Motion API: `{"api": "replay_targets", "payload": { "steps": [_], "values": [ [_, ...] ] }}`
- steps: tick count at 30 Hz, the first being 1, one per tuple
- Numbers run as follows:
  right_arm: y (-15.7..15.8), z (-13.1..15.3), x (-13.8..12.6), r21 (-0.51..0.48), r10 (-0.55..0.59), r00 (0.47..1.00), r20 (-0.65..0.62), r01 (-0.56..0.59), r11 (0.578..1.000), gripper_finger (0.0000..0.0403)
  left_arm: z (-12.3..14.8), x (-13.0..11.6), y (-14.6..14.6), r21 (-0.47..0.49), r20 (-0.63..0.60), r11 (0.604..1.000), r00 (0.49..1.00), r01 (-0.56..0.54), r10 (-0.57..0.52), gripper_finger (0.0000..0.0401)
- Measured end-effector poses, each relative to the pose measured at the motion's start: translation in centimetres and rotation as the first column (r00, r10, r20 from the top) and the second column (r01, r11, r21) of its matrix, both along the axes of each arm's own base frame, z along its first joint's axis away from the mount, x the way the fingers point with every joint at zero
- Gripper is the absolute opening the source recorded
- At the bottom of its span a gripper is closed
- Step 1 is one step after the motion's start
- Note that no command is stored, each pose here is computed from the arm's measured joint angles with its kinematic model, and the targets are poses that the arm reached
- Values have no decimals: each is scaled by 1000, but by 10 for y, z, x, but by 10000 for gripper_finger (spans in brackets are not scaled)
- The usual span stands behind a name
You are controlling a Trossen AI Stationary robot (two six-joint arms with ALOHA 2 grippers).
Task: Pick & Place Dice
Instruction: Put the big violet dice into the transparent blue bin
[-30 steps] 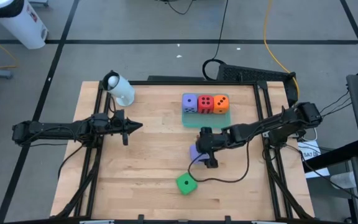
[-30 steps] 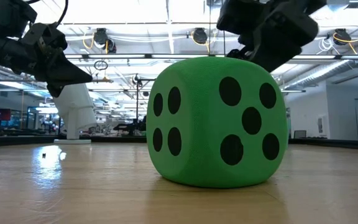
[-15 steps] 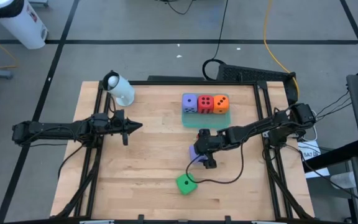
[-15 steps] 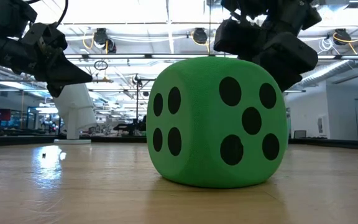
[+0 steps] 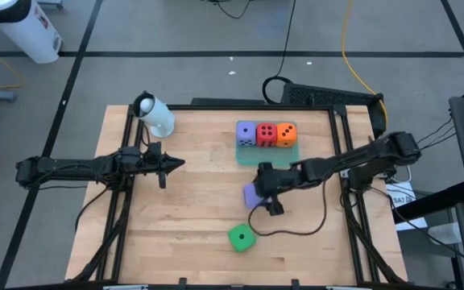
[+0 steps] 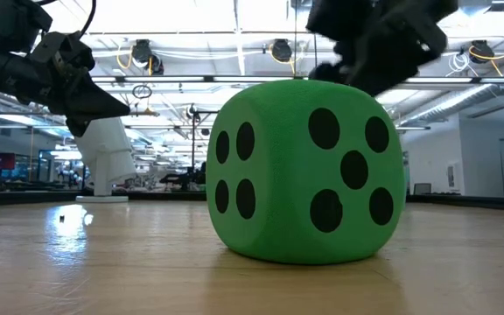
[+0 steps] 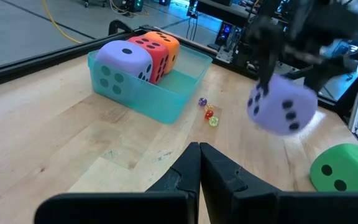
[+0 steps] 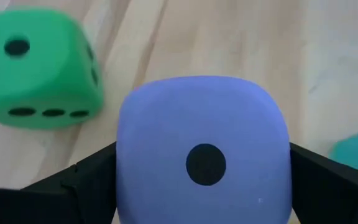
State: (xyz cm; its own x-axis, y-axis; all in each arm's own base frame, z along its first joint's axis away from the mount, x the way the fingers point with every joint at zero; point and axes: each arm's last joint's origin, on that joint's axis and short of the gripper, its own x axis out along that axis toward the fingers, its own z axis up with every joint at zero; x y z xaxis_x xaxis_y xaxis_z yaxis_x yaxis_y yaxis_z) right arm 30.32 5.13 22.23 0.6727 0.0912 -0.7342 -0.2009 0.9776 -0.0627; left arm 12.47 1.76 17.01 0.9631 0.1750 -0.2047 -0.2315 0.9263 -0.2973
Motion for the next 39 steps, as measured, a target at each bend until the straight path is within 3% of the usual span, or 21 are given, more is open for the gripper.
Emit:
{"api": "replay_targets", "payload": {
  "steps": [5,11,15,20,24,30,39],
  "values": [
    [-26,42,-19,-111,-86,983,161,104,988,362,0,0,0,0,0,1000,1000,0,0,17],
    [-79,56,-37,-200,-220,962,161,250,947,360,0,0,0,0,0,1000,1000,0,0,17],
    [-106,43,-36,-162,-255,964,81,265,951,361,0,0,0,-3,1,1000,1000,-2,2,17],
    [-125,19,-27,-210,-286,958,-26,274,938,363,0,0,0,1,0,1000,1000,-2,2,17],
    [-131,2,-21,-258,-303,949,-89,272,927,363,-1,0,0,2,-10,1000,1000,-1,2,17],
    [-134,-16,-19,-234,-294,937,-190,247,940,363,-2,0,0,5,-25,1000,1000,-1,1,17],
    [-135,-16,-14,-227,-290,944,-157,252,941,394,-2,0,0,28,-29,1000,1000,4,-3,17]
  ]
}}
